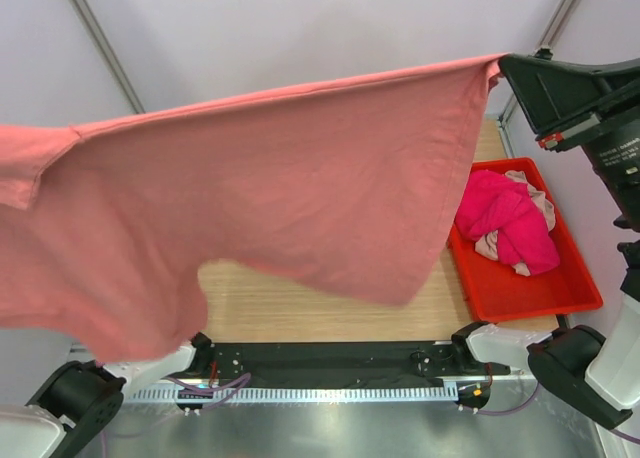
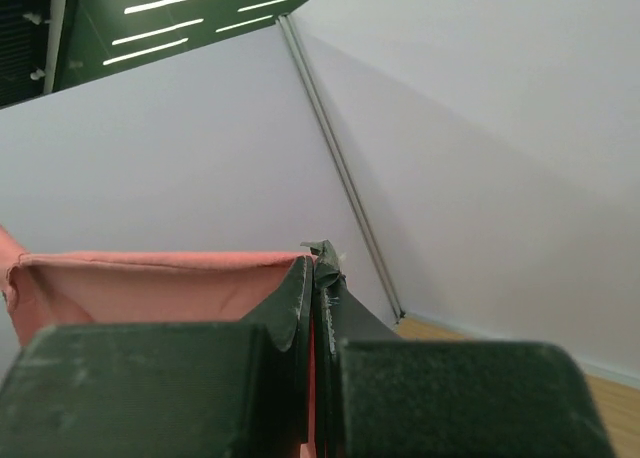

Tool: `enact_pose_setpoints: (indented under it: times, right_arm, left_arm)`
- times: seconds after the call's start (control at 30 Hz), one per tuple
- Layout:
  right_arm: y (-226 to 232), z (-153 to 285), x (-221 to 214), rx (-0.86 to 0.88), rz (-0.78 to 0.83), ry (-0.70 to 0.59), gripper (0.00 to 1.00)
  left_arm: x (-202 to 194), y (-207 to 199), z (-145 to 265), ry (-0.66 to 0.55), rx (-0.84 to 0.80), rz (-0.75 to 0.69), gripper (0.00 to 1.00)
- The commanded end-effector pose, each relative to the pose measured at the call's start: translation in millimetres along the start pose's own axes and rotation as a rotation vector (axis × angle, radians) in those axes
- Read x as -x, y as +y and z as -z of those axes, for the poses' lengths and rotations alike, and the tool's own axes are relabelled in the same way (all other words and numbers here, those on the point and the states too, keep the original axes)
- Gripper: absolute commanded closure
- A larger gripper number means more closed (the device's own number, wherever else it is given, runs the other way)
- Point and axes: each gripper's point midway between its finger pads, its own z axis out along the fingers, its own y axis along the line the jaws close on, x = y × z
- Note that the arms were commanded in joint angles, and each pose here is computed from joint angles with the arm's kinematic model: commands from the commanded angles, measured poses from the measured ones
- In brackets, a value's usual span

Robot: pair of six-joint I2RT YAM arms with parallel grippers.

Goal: Fold and stack the t-shirts
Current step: Flatten the tshirt out

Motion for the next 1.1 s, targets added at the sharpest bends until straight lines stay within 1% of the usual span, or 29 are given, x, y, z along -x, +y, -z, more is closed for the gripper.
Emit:
enact_pose_setpoints:
  times: [0.0, 0.1, 0.13, 0.17, 0.2, 0.23, 0.27, 0.3, 0.33, 0.37, 0.4, 0.43, 0.47, 0.5, 0.53, 0.57, 0.6, 0.63, 0.67, 0.7, 0.73, 0.77, 0.8, 0.83, 0.87, 0.9, 0.93, 1.0, 1.07]
  right_arm:
    - [-14, -11, -10, -0.044, -0.029, 0.012, 0.99]
    - [-58, -23, -46, -0.182, 0.014, 0.062, 0.99]
    - [-68, -28, -51, -0.202, 0.031, 0.051, 0.99]
    - [-94, -34, -87, -0.255, 0.044, 0.122, 0.99]
    - [-114, -33, -96, -0.322, 0.079, 0.118, 0.99]
    - [-139, -38, -130, -0.366, 0.092, 0.169, 0.99]
    - [-154, -38, -148, -0.396, 0.108, 0.194, 0.99]
    - [-173, -38, -164, -0.448, 0.128, 0.207, 0.99]
    - [-187, -41, -177, -0.468, 0.146, 0.204, 0.99]
    - [-217, -33, -218, -0.531, 0.162, 0.275, 0.99]
    - [-234, -29, -232, -0.570, 0.170, 0.285, 0.99]
    - [-254, -32, -246, -0.601, 0.168, 0.283, 0.99]
    - [-283, -21, -273, -0.659, 0.182, 0.332, 0.99]
    - [-301, -16, -286, -0.697, 0.196, 0.348, 0.99]
    - [-329, -15, -314, -0.735, 0.201, 0.392, 0.99]
    - [-356, -5, -329, -0.774, 0.197, 0.429, 0.99]
    - [-372, -2, -340, -0.797, 0.188, 0.447, 0.99]
    - [-387, -6, -348, -0.799, 0.178, 0.429, 0.99]
    - [-408, -6, -367, -0.822, 0.167, 0.466, 0.99]
    - [-424, -6, -372, -0.845, 0.177, 0.481, 0.99]
    - [-432, -17, -368, -0.846, 0.194, 0.472, 0.99]
    - [-454, -12, -392, -0.866, 0.221, 0.539, 0.99]
    - [-464, -14, -395, -0.874, 0.232, 0.553, 0.99]
    - [-470, -25, -390, -0.869, 0.241, 0.546, 0.99]
    - [-487, -21, -410, -0.881, 0.243, 0.591, 0.99]
    - [-493, -26, -413, -0.875, 0.257, 0.598, 0.99]
    - [-499, -30, -412, -0.880, 0.262, 0.614, 0.99]
    - [-514, -30, -432, -0.871, 0.263, 0.661, 0.99]
    - [-519, -40, -433, -0.852, 0.258, 0.670, 0.99]
  left_arm:
    - [-46, -25, -19, 0.092, -0.056, -0.038, 1.00]
    - [-127, -45, -32, 0.251, -0.086, -0.155, 1.00]
    - [-149, -50, -33, 0.293, -0.093, -0.188, 1.00]
    - [-201, -59, -29, 0.389, -0.113, -0.261, 1.00]
    - [-226, -64, -30, 0.419, -0.124, -0.311, 1.00]
    - [-255, -67, -27, 0.463, -0.125, -0.350, 1.00]
    - [-309, -70, -14, 0.551, -0.138, -0.419, 1.00]
    - [-334, -73, -12, 0.560, -0.143, -0.441, 1.00]
    - [-368, -65, -8, 0.606, -0.130, -0.481, 1.00]
    - [-397, -61, -2, 0.652, -0.139, -0.493, 1.00]
    - [-446, -60, 17, 0.739, -0.173, -0.461, 1.00]
    - [-474, -52, 21, 0.773, -0.164, -0.456, 1.00]
    - [-517, -31, 28, 0.844, -0.139, -0.472, 1.00]
    - [-556, -17, 44, 0.916, -0.131, -0.480, 1.00]
    - [-579, -14, 47, 0.938, -0.130, -0.452, 1.00]
    - [-628, 5, 63, 1.026, -0.110, -0.480, 1.00]
    - [-648, 12, 65, 1.050, -0.097, -0.489, 1.00]
    - [-667, 18, 68, 1.071, -0.081, -0.498, 1.00]
    - [-712, 32, 88, 1.150, -0.071, -0.522, 1.00]
    - [-726, 41, 89, 1.171, -0.048, -0.524, 1.00]
    - [-739, 40, 80, 1.171, -0.045, -0.507, 1.00]
    - [-767, 50, 95, 1.229, -0.043, -0.516, 1.00]
    - [-780, 55, 96, 1.245, -0.036, -0.523, 1.00]
    - [-781, 50, 78, 1.210, -0.031, -0.516, 1.00]
    - [-788, 52, 80, 1.227, -0.027, -0.530, 1.00]
    - [-808, 60, 91, 1.260, -0.017, -0.545, 1.00]
    - [-807, 57, 75, 1.229, -0.006, -0.545, 1.00]
    - [-820, 65, 80, 1.239, 0.018, -0.559, 1.00]
    - [-823, 67, 79, 1.235, 0.027, -0.559, 1.00]
